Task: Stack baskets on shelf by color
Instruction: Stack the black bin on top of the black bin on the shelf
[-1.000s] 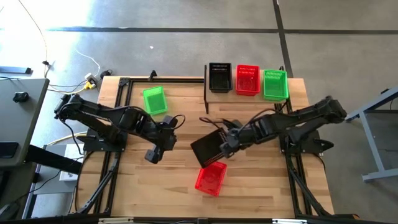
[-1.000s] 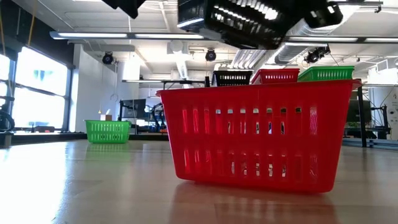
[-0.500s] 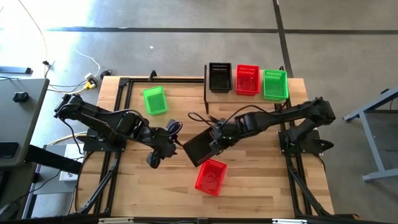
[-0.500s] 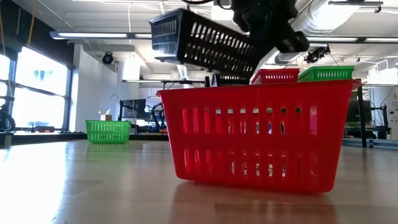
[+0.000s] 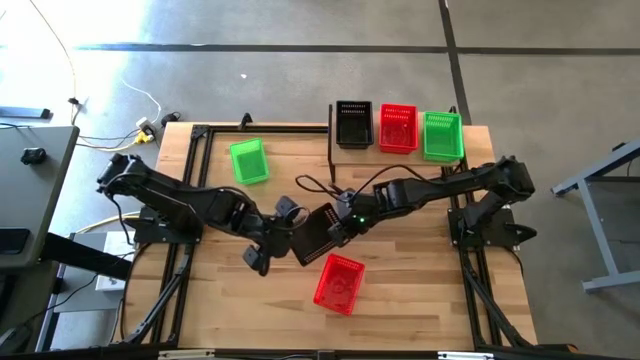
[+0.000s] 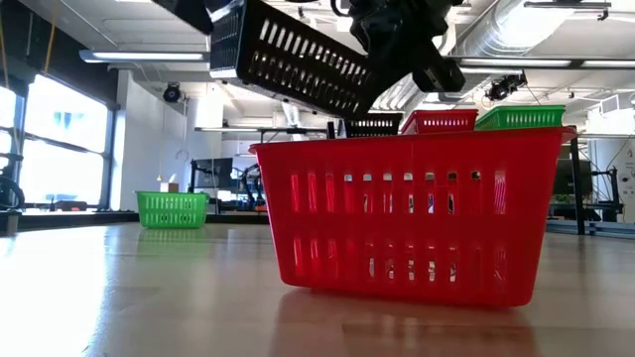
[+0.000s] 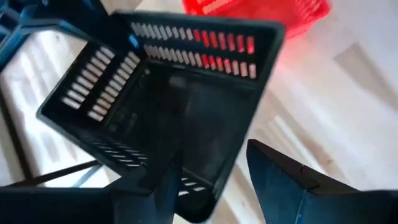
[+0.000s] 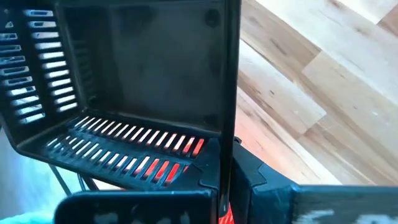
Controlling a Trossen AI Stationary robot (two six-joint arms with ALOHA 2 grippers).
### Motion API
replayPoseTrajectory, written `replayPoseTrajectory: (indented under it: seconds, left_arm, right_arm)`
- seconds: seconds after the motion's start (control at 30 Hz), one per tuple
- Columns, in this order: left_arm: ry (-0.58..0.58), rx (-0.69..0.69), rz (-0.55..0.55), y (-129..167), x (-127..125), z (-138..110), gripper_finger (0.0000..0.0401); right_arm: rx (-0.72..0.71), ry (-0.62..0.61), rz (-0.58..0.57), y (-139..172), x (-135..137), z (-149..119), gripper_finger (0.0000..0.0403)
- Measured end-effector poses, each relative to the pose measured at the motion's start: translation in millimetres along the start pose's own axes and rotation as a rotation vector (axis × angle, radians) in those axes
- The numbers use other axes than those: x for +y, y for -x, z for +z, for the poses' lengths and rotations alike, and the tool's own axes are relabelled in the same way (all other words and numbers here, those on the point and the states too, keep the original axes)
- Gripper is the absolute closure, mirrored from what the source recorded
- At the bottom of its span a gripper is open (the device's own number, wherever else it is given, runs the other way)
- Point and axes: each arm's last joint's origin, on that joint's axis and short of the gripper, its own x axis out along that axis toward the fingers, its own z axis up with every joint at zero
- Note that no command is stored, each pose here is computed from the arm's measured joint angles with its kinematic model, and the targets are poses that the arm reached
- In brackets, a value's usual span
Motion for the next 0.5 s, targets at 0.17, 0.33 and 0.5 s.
replayPoseTrajectory:
  seconds: [0.17, 0.33, 0.5]
  left_arm:
    - [-0.011, 0.060, 0.018, -10, -1, -1, 0.0233]
    - [-0.015, 0.070, 0.013, -14, -2, 0, 0.0246]
    - [-0.015, 0.071, 0.008, -14, -2, 0, 0.0307]
  right_arm:
    - [0.004, -0.009, 0.003, 2, 2, 1, 0.0403]
    - [-0.006, 0.017, 0.007, 12, 8, 5, 0.0403]
    - [-0.017, 0.021, 0.001, 20, 12, 7, 0.0403]
